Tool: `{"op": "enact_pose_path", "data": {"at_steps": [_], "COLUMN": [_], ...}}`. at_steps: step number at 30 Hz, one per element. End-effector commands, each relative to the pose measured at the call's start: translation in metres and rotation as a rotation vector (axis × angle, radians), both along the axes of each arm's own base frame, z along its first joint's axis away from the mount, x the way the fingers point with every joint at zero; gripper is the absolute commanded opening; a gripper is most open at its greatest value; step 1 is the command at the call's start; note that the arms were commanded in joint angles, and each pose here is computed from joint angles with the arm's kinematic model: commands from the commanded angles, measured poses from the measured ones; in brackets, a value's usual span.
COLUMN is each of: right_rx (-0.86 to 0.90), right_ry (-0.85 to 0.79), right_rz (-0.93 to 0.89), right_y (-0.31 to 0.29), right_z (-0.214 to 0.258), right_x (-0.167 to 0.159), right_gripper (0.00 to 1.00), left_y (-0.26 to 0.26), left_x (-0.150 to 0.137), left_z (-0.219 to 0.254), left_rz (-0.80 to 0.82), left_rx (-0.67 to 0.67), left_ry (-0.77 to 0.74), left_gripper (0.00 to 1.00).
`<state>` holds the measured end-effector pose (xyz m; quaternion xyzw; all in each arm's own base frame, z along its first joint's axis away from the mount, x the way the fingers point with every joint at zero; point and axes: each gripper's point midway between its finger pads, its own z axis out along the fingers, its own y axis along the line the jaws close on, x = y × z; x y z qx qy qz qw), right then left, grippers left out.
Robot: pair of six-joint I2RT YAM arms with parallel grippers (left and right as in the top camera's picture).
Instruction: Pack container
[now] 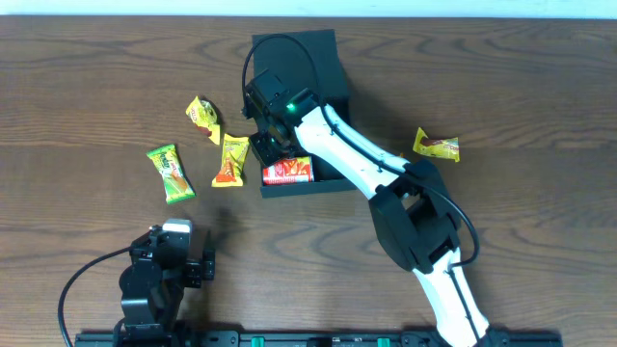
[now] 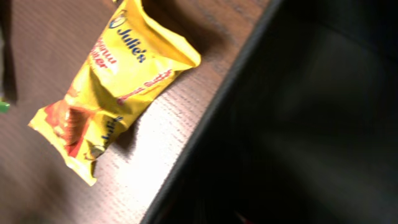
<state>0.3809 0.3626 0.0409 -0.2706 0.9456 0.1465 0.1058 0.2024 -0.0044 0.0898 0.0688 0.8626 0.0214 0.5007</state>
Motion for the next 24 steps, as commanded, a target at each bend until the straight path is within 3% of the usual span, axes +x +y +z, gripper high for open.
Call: {"op": "enact_pose_path", "data": {"at_steps": [1, 8, 12, 19, 24], "right_rx": [-0.043, -0.006, -0.085, -0.244, -0.243], "right_ry": [-0.057, -0.161, -0.268, -0.068, 0.091], "right_rz": [-0.013, -0.081, -0.159, -0.183, -0.177], "right_y": [-0.006, -0.018, -0.062, -0.121, -0.134], "right_z": [0.001, 0.061, 0.109, 0.069, 0.036], "right_x": [0.014, 0.044, 0.061, 0.031, 0.004], "right_gripper": [0.01, 0.01, 0.01, 0.01, 0.01], "left_y": [0.002, 0.002, 0.002, 0.002, 0.002], "left_x": [0.000, 0.000, 0.000, 0.000, 0.000], "left_z": [-0.002, -0.002, -0.002, -0.002, -0.002], "left_rz": [0.007, 0.008, 0.008, 0.007, 0.007], "left_rx": [0.005, 0.005, 0.005, 0.005, 0.005], "left_ry": [0.000, 0.000, 0.000, 0.000, 0.000], "left_gripper": [0.95, 0.95, 0.95, 0.95, 0.95]}}
